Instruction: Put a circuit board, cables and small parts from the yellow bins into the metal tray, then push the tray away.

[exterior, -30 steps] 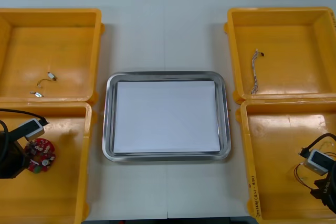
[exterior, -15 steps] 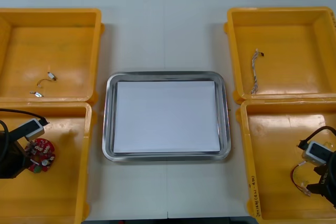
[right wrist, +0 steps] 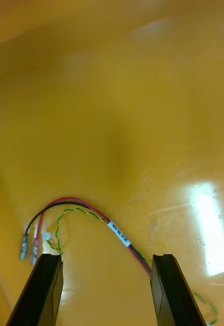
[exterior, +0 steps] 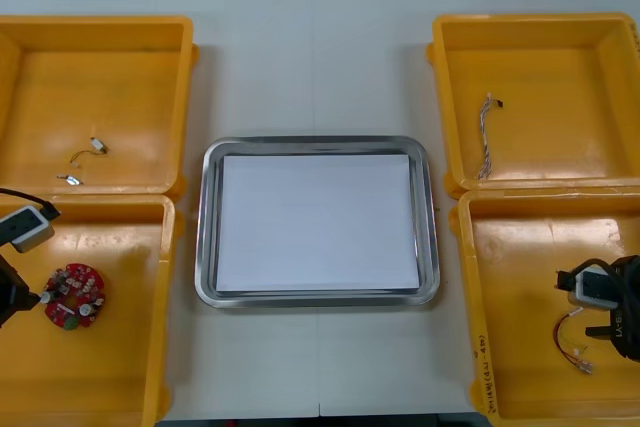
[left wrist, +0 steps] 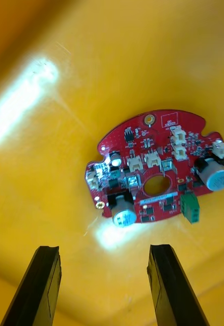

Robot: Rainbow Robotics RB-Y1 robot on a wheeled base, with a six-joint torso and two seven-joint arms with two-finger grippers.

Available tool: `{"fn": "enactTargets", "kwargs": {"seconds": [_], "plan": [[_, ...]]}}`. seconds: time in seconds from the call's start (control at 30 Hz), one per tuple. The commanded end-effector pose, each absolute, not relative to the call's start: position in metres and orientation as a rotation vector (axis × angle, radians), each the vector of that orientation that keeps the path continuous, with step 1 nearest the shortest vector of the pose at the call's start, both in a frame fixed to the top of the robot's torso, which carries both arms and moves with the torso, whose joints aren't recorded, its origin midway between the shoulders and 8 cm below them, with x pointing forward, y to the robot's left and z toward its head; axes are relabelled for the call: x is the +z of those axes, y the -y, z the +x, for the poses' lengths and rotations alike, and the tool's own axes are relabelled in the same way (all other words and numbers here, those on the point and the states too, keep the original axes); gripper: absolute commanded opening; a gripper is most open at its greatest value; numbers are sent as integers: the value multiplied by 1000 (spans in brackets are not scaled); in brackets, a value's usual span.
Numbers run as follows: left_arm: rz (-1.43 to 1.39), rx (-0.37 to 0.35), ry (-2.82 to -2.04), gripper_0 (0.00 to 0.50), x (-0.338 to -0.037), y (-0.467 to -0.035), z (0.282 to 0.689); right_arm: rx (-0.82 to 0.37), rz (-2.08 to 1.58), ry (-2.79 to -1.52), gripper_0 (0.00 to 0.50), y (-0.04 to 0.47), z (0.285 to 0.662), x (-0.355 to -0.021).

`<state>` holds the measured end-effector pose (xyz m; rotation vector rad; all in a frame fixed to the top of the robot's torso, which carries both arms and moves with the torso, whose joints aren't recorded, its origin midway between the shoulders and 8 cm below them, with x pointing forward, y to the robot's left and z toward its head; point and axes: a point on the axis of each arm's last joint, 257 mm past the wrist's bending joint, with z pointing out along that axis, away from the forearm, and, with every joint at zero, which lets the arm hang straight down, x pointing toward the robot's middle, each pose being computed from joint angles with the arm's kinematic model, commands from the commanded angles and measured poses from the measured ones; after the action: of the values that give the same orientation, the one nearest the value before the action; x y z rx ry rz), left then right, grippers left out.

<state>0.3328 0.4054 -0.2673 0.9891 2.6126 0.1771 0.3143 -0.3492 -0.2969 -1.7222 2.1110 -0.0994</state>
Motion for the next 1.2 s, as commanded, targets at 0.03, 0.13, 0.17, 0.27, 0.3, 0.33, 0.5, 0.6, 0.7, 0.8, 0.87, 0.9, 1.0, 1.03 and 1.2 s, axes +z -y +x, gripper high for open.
{"fn": "enactTargets", "kwargs": {"seconds": [0.03,0.13,0.17,0.27,0.3,0.33,0.5,0.6,0.7,0.8,0.87,0.9,1.0,1.03,1.2], "plan": [[915,145,-2564,500,-238,-394,329,-235,-1875,-1921,500,353,336,-270],[857,102,-2574,500,-236,-385,321,-250,-1876,-1916,500,355,338,-269],[851,99,-2575,500,-236,-383,320,-250,-1876,-1916,500,355,338,-269],[818,86,-2584,500,-239,-375,315,-257,-1878,-1919,500,357,338,-269],[802,76,-2591,500,-241,-372,313,-261,-1877,-1923,500,359,339,-270],[791,70,-2596,500,-245,-370,312,-262,-1876,-1929,500,361,338,-271],[788,72,-2610,500,-260,-363,309,-273,-1873,-1948,500,369,339,-275],[796,83,-2623,500,-268,-361,308,-270,-1854,-1962,500,370,340,-279],[799,70,-2636,500,-276,-357,307,-261,-1819,-1985,500,373,343,-286],[801,60,-2649,500,-283,-354,306,-255,-1786,-2000,500,373,348,-290],[806,54,-2657,500,-288,-351,305,-253,-1773,-2008,500,374,349,-294],[805,52,-2659,500,-290,-351,304,-256,-1772,-2006,500,373,350,-293],[806,50,-2663,500,-296,-350,305,-250,-1773,-2004,500,370,349,-296],[807,49,-2665,500,-298,-350,305,-246,-1778,-2001,500,368,349,-297],[800,51,-2672,500,-307,-352,307,-232,-1789,-1987,500,360,349,-300]]}}
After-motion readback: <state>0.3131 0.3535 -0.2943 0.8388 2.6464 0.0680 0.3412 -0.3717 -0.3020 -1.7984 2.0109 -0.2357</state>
